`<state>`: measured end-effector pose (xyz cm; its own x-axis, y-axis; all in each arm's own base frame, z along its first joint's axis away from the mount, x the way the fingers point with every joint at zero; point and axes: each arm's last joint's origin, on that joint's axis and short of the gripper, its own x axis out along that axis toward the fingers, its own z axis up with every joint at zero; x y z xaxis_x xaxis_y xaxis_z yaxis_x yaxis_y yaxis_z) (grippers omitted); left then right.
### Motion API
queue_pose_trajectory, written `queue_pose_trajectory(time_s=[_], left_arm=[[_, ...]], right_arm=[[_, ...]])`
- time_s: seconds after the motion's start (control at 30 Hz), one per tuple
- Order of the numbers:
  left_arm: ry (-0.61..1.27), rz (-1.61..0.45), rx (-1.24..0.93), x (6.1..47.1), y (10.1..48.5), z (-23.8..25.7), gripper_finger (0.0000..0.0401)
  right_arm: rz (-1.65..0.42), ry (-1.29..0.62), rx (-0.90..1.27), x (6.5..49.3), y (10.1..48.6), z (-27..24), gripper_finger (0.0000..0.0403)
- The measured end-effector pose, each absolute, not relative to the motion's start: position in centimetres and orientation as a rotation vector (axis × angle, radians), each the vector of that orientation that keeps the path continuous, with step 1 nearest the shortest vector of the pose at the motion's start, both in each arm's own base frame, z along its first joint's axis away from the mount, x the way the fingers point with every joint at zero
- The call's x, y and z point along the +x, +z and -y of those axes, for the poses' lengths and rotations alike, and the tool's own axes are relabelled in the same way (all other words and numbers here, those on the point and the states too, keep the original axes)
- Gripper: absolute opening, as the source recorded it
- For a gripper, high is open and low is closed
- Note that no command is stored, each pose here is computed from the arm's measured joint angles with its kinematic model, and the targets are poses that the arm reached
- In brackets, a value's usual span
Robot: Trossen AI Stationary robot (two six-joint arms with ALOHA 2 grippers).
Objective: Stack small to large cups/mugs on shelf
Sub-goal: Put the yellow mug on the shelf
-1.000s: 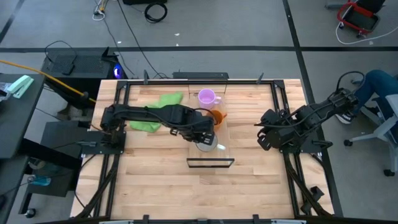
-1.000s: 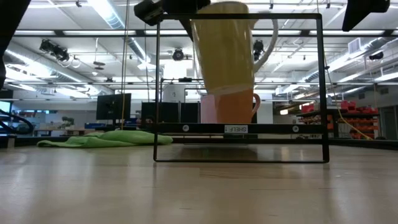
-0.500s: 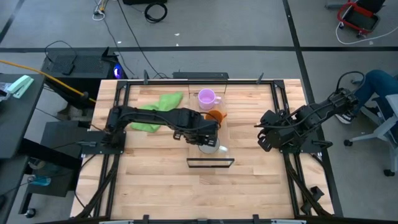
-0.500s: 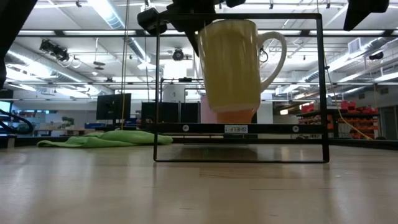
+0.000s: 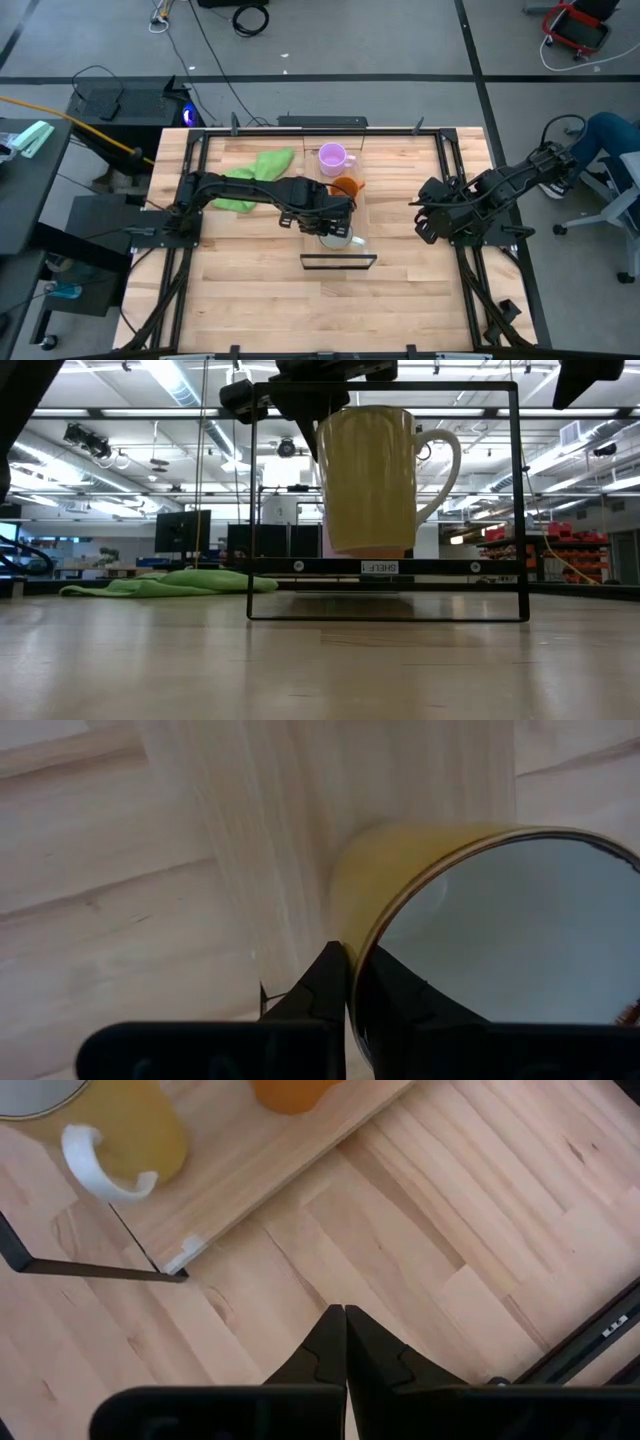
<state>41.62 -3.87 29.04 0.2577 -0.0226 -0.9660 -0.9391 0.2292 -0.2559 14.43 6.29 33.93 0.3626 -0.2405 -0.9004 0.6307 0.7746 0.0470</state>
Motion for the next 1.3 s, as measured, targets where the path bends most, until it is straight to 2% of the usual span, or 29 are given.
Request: queue_pose_trajectory(time_s=[0.8,1.07,1.3], left_arm=[[0.858,-1.133,-1.134,42.04,28.21,3.93,0.0022],[0.849,-1.132,-1.136,42.12,28.19,3.96,0.0072],[0.822,-1.121,-1.129,42.32,28.23,3.97,0.0073]], right_arm=[[-1.058,-0.578,0.423,14.49,33.93,-6.31,0.0005],[-1.058,-0.578,0.423,14.49,33.93,-6.31,0.0009],[-1.058,-0.578,0.422,14.48,33.93,-6.31,0.0007]])
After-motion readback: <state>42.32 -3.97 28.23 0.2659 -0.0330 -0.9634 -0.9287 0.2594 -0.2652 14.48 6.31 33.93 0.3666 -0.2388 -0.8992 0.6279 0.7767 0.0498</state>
